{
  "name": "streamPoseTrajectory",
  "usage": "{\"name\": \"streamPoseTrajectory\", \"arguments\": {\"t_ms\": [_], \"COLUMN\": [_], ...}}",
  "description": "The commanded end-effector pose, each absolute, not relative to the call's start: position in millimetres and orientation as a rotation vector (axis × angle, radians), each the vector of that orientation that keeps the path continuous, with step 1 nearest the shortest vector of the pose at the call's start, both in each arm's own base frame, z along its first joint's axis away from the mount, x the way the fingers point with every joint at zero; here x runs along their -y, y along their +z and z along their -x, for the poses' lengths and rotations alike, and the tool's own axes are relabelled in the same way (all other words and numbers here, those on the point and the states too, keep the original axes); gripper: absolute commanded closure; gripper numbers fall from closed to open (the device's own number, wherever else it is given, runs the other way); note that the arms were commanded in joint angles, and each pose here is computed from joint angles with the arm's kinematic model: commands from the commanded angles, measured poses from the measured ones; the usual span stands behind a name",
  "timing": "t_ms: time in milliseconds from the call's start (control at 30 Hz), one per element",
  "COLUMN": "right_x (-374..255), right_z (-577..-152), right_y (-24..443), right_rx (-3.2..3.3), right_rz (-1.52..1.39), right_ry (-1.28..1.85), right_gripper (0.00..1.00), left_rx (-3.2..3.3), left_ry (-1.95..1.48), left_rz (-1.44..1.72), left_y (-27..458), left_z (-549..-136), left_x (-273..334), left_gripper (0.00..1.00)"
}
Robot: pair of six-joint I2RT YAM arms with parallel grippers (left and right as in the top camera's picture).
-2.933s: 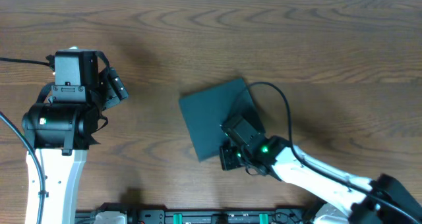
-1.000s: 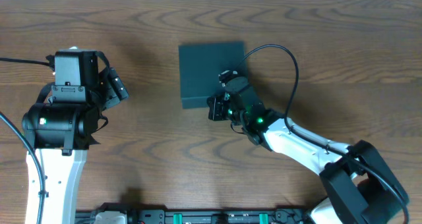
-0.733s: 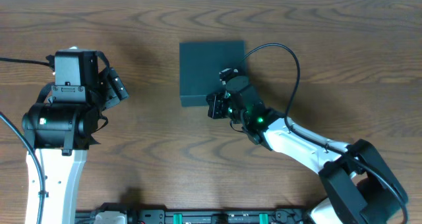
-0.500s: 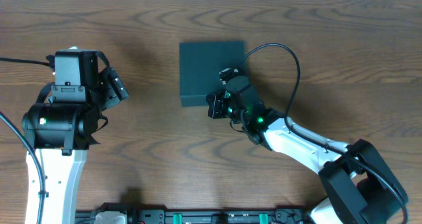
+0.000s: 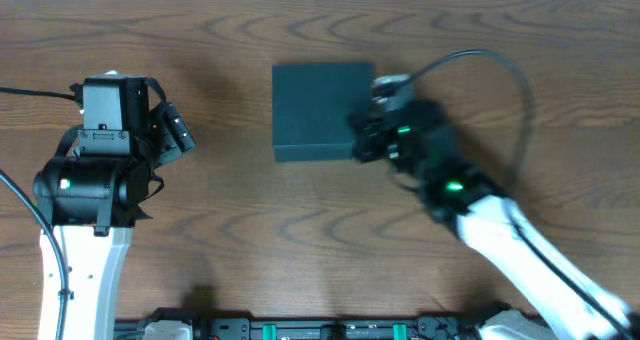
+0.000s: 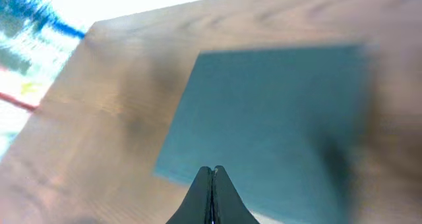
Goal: Pack container
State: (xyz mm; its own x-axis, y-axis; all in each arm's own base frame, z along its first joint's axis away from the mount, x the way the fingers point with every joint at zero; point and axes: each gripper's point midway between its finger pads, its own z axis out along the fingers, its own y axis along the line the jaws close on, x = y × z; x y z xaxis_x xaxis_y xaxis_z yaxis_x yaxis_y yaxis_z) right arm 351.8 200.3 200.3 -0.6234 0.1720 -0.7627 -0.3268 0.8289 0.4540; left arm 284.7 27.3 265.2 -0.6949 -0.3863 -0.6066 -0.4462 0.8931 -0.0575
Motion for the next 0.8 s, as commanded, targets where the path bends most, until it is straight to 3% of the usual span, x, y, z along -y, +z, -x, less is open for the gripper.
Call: {"name": "streamPoseTrajectory", "arguments": {"t_ms": [0,133,233,267,333,767], "right_x": [-154,-111,-88,-81,-70,-42], "right_z": [-356,-346,-339,-335,-326,-276], "right_y": [230,253,270,277,289,282], "right_rx": [-2.037,-1.979,-1.917,-1.886,-1.831,-1.526], "right_rz": [0.226,0.262,0.243,0.242,0.241,0.353], "right_ry": [0.569,0.517,0.444,0.416,0.363,0.08], "right_gripper": [0.99,0.95,0.51,0.27,0.02,0.01], "left_rx": [-2.426,-2.425,-2.425,-2.425,-2.425,-2.425], "left_ry": [0.128,0.128,0.128,0.128,0.128,0.128], "left_rz": [0.617,0.617,0.617,0.617,0.617,0.617], "left_y": [261,261,261,261,261,261], "left_z": [-283,-283,-283,-283,-283,-283], "left_x": [-29,-29,-29,-29,-29,-29], "left_gripper": [0.05,0.05,0.05,0.05,0.05,0.05]}}
